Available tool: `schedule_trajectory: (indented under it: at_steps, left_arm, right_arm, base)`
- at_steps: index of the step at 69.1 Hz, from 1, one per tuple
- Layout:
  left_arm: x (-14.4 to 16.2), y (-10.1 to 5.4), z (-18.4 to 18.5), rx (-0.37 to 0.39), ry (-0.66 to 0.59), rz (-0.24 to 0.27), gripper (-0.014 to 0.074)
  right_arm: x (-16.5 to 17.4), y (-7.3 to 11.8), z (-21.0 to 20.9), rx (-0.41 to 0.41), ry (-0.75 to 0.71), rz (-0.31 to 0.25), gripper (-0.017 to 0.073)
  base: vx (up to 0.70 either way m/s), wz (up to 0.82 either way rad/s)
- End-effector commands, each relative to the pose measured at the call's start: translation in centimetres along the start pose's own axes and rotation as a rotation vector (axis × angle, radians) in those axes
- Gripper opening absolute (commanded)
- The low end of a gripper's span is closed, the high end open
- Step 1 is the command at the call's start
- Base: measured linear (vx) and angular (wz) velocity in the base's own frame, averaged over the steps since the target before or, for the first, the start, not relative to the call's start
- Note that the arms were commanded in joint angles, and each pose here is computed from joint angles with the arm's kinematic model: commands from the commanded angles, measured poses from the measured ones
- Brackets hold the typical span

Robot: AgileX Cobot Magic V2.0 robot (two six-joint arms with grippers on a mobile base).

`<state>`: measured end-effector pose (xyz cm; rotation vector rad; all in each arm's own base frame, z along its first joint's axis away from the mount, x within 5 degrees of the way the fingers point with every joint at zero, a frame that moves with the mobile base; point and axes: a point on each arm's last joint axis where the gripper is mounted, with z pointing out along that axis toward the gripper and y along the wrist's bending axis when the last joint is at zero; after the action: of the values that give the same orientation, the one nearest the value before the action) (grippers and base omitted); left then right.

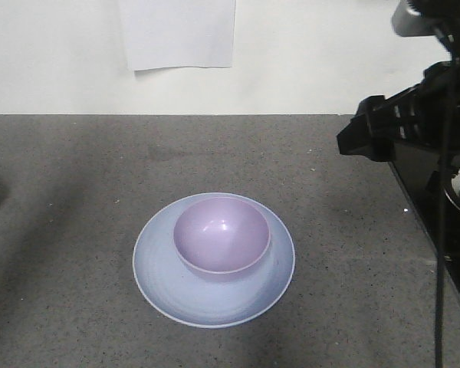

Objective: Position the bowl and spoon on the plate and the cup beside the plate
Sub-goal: 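Open the right gripper and lift it away from the bowl, then move the left gripper with the green spoon over the lavender bowl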

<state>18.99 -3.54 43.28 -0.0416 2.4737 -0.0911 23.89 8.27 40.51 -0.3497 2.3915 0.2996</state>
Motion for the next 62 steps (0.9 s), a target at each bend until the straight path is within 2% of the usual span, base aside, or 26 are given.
schedule_trajectory:
  at_steps: [1,11,22,43,54,62]
  left_arm:
    - [-0.6,0.0,-1.1,0.018,-0.088,0.006,-0.0006]
    - [-0.5,-0.3,-1.1,0.044,-0.082,0.064,-0.0006]
    - [-0.6,-1.3,-0.7,0.14,-0.058,0.127,-0.0006]
    - [-2.0,-3.8,4.7,0.305,0.092,0.235,-0.0008]
    - [-3.8,-5.2,6.1,0.387,0.114,0.283,-0.0008]
    - [-5.0,-7.0,6.7,0.418,0.125,0.352,-0.0008]
  right_arm:
    - [-0.2,0.1,-3.5,0.015,-0.114,-0.017,0.0591]
    - [0.5,0.1,-4.9,0.032,-0.149,-0.031,0.059]
    - [1.2,0.0,-4.4,0.033,-0.123,-0.028,0.059]
    - [1.6,0.0,-3.9,0.032,-0.103,-0.025,0.059]
    - [1.6,0.0,-3.9,0.032,-0.104,-0.025,0.059]
    - [1.6,0.0,-3.9,0.032,-0.104,-0.025,0.059]
  base:
    - [0.0,0.0]
    - [0.0,0.0]
    - [0.0,0.0]
    - [0.0,0.0]
    - [0.0,0.0]
    - [0.0,0.0]
